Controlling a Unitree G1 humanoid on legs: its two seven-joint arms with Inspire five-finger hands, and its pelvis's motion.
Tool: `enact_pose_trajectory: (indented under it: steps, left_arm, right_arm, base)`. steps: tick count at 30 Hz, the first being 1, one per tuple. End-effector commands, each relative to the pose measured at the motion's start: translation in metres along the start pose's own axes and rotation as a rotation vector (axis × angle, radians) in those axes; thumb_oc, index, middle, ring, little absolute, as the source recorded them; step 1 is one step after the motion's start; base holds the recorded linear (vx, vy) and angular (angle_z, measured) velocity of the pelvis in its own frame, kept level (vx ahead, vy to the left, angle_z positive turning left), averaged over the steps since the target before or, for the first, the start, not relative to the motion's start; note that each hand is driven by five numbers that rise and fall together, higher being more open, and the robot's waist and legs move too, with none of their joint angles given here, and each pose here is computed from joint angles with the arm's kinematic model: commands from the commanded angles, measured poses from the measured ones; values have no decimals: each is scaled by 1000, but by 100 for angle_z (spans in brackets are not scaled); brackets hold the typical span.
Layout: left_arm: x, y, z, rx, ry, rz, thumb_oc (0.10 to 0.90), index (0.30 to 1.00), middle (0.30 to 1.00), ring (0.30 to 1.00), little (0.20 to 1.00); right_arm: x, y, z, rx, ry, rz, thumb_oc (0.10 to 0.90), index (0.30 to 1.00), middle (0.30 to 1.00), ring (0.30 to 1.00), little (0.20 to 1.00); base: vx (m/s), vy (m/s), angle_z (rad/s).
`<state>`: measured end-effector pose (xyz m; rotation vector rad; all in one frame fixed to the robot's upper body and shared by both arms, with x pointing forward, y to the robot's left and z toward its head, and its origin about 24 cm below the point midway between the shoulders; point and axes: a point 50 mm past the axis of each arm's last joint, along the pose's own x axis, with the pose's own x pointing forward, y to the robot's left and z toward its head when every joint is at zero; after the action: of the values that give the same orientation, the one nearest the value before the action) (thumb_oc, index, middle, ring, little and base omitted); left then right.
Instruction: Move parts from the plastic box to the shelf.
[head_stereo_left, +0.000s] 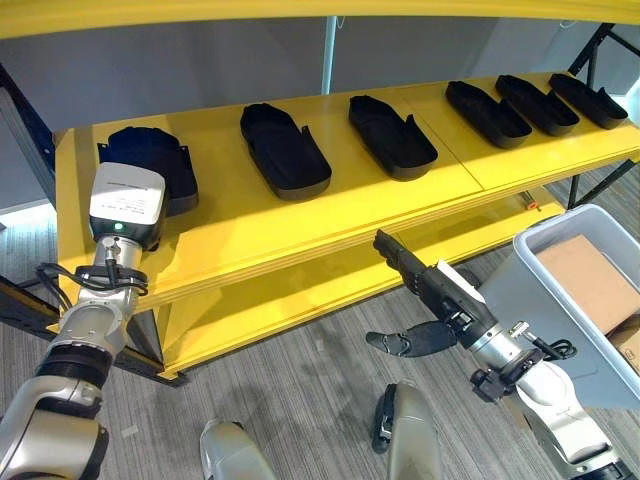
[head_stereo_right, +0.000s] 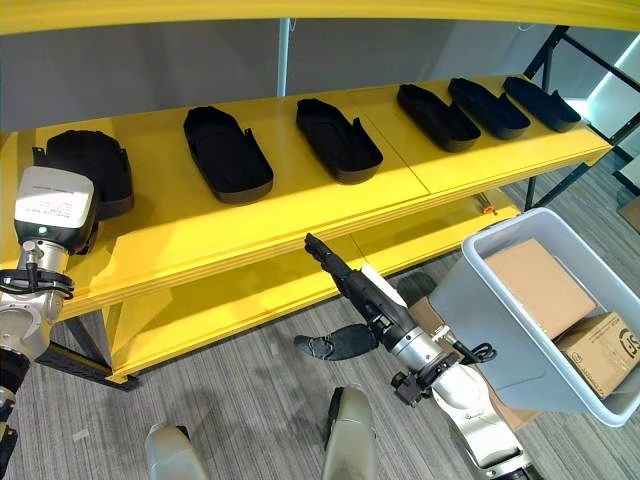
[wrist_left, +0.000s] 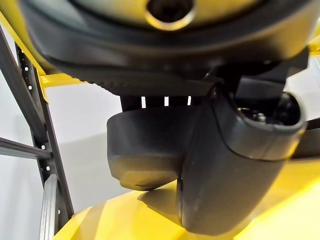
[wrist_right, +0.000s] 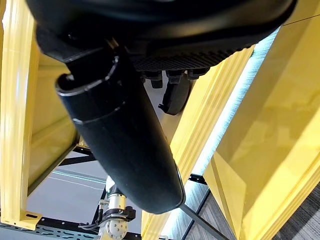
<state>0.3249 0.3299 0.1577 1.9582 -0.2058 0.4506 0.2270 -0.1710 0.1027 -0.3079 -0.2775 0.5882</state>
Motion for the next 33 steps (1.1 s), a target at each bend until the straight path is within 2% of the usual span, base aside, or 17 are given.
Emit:
enact_pose_trajectory:
  steps: [1, 12, 13, 14, 17, 22, 33]
  left_arm:
    - [7, 19, -27, 52, 88, 82, 400, 300, 300, 300, 300]
    - [17, 13, -19, 18, 86, 10, 404, 305, 305, 305, 305]
    - [18, 14, -17, 11, 85, 5, 778, 830, 830, 830, 830]
    - [18, 14, -17, 11, 84, 4, 900, 1000, 1000, 1000, 1000]
    - [16, 10, -10, -52, 82, -36, 900, 1000, 1000, 1000, 1000]
    - [14, 20, -1, -189, 86, -12, 900, 1000, 1000, 1000, 1000]
    - [11, 24, -9, -245, 120, -26, 900, 1000, 1000, 1000, 1000]
  right_arm:
    - [5, -22, 47, -61, -271, -75, 900, 1000, 1000, 1000, 1000]
    - [6, -24, 47, -86, -263, -76, 900, 1000, 1000, 1000, 1000]
    - [6, -24, 47, -87, -262, -78, 900, 1000, 1000, 1000, 1000]
    - [6, -24, 47, -87, -262, -78, 900, 1000, 1000, 1000, 1000]
    - [5, -25, 46, -89, -248, -85, 900, 1000, 1000, 1000, 1000]
    - [1, -27, 42, -89, -219, -113, 900, 1000, 1000, 1000, 1000]
    - [-1, -26, 37, -81, -185, -112, 900, 1000, 1000, 1000, 1000]
  base:
    - [0, 0, 0]
    - [3, 1, 1]
    - [0, 0, 0]
    - [1, -2, -6]
    - [4, -4, -3]
    - [11, -9, 1]
    - [1, -3, 1]
